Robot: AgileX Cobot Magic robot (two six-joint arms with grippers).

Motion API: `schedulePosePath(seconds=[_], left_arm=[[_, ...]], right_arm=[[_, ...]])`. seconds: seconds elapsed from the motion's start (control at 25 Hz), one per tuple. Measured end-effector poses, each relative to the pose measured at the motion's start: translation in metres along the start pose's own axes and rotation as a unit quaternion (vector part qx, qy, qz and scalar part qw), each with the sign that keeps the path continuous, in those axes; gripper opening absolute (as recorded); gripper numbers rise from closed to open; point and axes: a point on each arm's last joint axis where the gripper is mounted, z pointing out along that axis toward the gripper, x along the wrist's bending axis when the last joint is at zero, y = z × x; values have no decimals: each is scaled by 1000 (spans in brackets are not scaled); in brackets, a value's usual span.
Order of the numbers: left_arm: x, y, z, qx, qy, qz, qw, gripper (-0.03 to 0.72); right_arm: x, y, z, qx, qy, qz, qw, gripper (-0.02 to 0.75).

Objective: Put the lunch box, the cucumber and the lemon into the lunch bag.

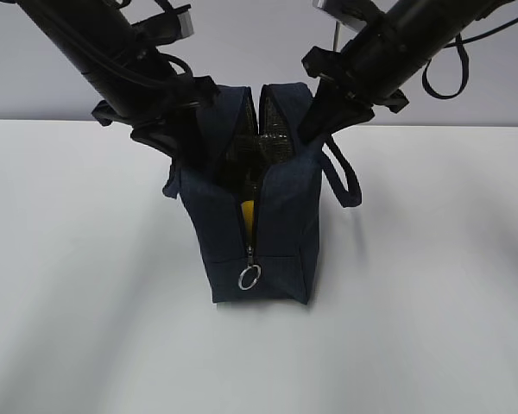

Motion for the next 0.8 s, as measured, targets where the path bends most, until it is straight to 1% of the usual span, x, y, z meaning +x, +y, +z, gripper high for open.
schedulePosePath(seconds=[0.28, 0.6, 0.8], left_arm=[[2, -1, 0, 4, 14, 4, 1000, 3], [2, -1, 0, 5, 17, 4, 1000, 3], [3, -1, 0, 5, 19, 5, 1000, 5]], right_arm=[[0, 0, 0, -1, 0, -5, 1000, 3], [0, 0, 1, -2, 2, -13, 1000, 3], [-1, 1, 6, -2, 18, -9, 1000, 7]])
